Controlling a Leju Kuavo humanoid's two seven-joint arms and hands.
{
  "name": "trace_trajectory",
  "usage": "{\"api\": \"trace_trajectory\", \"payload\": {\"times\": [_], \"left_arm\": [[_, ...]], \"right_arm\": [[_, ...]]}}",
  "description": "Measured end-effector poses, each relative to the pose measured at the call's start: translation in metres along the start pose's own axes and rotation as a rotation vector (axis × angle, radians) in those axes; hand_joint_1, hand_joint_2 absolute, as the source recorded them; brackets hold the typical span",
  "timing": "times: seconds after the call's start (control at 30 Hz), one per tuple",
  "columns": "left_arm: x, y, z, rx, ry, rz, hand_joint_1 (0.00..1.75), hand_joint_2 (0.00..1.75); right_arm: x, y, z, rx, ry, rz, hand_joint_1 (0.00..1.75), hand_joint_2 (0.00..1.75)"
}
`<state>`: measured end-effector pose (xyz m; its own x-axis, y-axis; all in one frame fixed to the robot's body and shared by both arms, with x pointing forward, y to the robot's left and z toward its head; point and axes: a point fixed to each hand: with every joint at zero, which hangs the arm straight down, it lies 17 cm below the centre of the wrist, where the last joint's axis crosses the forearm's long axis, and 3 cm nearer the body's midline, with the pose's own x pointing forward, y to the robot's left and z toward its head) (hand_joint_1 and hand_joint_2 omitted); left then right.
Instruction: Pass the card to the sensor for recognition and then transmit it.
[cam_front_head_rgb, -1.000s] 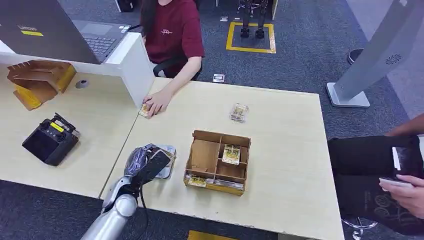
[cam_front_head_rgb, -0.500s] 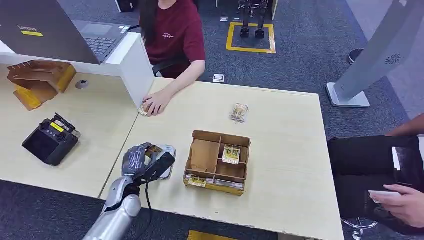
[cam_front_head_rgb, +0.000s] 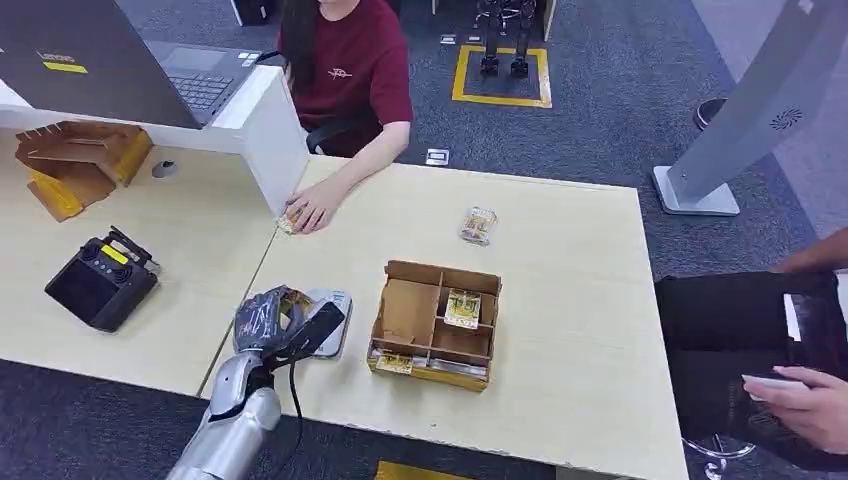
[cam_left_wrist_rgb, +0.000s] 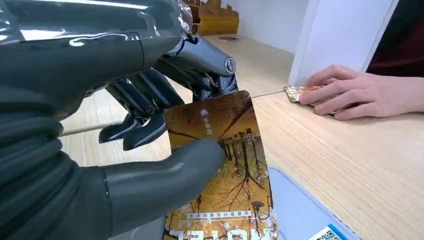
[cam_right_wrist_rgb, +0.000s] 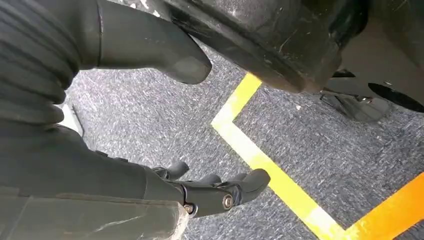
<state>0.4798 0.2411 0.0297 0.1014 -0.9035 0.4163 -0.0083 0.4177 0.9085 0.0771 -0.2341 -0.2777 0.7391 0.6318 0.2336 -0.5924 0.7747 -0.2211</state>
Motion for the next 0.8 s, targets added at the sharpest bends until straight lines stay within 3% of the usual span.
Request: {"api": "trace_trajectory", "payload": {"times": [0.23,0.37,0.63,0.8], "left_arm": [[0.005,-0.002,0.000,-0.003,-0.021,0.021,1.75,1.75],[0.025,-0.014,0.004,-0.088,-0.098,0.249,1.75,1.75],[0.074,0.031,0.013,-0.073,-0.252,0.868,1.75,1.75],[0.081,0.072,0.005,0.018,-0.300,0.947,1.75,1.75]], "right_arm": [[0.000,0.000,0.000,-0.001,0.000,-0.003,0.00,1.75],[-0.001,-0.001,0.000,-0.004,0.001,0.001,0.00,1.75],[-0.002,-0.003,0.000,-0.013,0.005,0.015,0.00,1.75],[-0.003,-0.003,0.000,-0.014,0.008,0.015,0.00,1.75]]}}
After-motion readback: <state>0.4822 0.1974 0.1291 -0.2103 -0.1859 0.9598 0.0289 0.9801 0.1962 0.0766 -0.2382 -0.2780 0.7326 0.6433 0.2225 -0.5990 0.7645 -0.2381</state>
